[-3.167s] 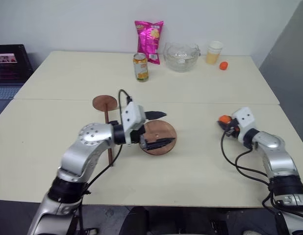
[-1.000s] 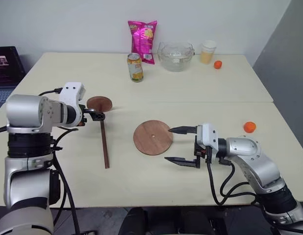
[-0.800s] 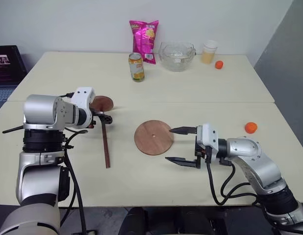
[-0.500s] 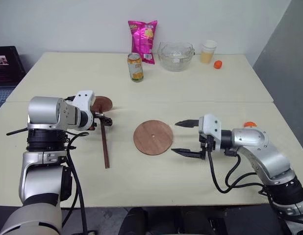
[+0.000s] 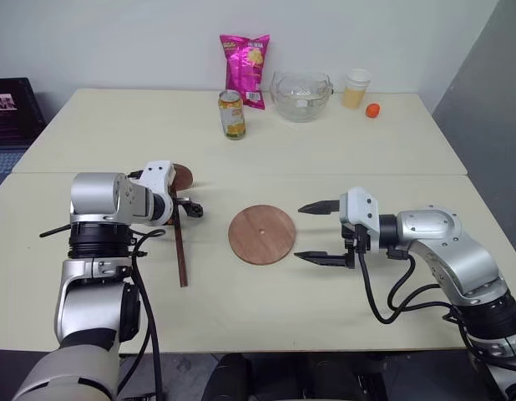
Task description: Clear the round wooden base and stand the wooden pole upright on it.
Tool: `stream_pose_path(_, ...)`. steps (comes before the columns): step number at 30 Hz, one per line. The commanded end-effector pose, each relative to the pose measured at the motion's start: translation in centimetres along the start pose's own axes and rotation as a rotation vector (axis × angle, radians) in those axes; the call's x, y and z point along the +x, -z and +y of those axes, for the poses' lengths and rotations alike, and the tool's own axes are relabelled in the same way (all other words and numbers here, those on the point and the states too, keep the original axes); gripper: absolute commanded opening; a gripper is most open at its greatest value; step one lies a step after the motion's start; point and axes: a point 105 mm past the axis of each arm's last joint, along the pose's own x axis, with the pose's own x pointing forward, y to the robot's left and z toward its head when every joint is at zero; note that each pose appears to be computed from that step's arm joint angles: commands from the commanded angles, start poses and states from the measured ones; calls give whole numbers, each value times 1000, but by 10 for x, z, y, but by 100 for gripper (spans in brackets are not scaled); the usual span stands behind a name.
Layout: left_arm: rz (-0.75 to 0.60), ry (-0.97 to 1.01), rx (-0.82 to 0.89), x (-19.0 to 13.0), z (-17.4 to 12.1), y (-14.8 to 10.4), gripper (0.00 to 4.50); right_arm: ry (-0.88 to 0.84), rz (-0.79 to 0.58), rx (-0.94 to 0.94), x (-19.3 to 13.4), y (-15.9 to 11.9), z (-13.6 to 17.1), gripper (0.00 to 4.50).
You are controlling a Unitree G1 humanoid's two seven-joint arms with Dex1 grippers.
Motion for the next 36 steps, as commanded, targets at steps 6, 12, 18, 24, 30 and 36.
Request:
stream_pose_path(6, -32, 4, -4, -1, 0, -10, 248, -12, -18, -20, -8, -10, 1, 450)
stream_pose_path(12, -32, 8, 15, -1, -1, -10, 109, -32, -4, -15, -9, -8, 2, 450)
stream_pose_path(18, -43, 13, 48, -6, -2, -8, 27, -21, 3, -11, -11, -6, -2, 450)
stream_pose_path(24, -90, 20, 102, -16, -7, -10, 27, -2, -2, -20, -11, -7, -6, 450)
stream_pose_path(30, -146, 10, 150, -26, -6, -13, 27, 19, -8, -18, -14, -10, -11, 450)
stream_pose_path(36, -242, -1, 242, -34, -9, -16, 27, 32, 0, -20, -18, -8, -13, 450)
